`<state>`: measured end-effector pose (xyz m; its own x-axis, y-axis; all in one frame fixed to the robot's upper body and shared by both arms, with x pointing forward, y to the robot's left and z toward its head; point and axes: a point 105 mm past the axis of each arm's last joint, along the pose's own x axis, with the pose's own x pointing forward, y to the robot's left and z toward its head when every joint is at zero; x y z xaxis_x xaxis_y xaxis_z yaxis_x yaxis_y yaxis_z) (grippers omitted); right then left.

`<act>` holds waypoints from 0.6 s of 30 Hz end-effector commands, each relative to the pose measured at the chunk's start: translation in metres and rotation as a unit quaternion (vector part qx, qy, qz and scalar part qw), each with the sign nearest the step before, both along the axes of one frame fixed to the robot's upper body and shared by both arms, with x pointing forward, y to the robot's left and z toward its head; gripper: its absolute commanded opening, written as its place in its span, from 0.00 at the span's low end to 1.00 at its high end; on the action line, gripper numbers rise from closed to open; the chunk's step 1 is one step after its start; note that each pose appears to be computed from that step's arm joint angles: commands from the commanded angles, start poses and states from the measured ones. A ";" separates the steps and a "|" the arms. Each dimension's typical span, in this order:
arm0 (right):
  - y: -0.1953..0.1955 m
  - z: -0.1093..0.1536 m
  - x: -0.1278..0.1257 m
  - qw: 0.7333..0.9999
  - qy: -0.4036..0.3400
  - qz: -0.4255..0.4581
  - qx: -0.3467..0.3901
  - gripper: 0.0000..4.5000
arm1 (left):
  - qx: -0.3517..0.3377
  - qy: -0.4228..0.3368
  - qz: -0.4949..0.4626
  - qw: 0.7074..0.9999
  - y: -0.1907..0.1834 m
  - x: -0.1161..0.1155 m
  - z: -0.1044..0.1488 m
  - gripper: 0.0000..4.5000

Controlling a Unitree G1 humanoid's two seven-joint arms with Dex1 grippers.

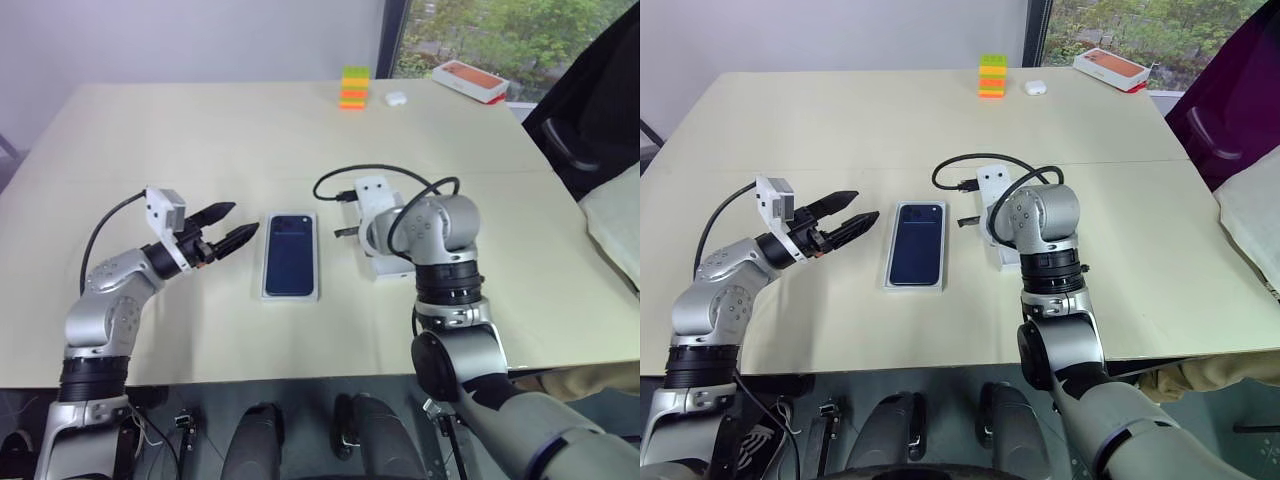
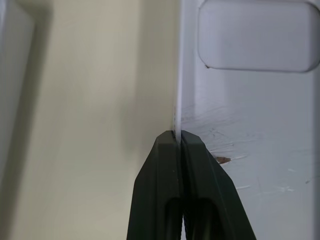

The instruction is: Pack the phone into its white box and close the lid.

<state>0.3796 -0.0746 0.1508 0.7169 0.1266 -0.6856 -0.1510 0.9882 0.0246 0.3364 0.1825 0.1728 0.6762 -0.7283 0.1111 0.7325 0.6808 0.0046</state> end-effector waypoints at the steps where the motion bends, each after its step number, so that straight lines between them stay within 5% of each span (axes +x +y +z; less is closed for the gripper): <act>1: 0.019 0.051 0.004 0.988 -0.102 0.054 0.104 0.02 | 0.006 -0.024 0.002 1.000 0.002 0.000 0.011 0.87; 5: 0.043 0.062 -0.011 0.955 -0.093 0.148 0.239 0.02 | 0.009 -0.024 0.007 1.000 0.008 -0.001 0.013 0.87; 8: 0.063 0.083 -0.030 0.894 -0.076 0.223 0.382 0.02 | 0.011 -0.022 0.011 1.000 0.013 -0.002 0.014 0.87; 13: 0.067 0.101 -0.034 0.787 -0.050 0.216 0.576 0.02 | -0.005 -0.027 0.020 0.999 0.030 -0.005 0.027 0.87; 18: 0.078 0.109 -0.044 0.704 -0.020 0.227 0.672 0.02 | -0.011 -0.023 0.008 1.000 0.046 -0.017 0.038 0.87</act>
<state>0.3584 -0.0445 0.2420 0.5570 0.8153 0.1582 -0.4439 0.1312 0.8864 0.3266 0.2268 0.1972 0.7058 -0.6972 0.1255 0.7029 0.7113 -0.0016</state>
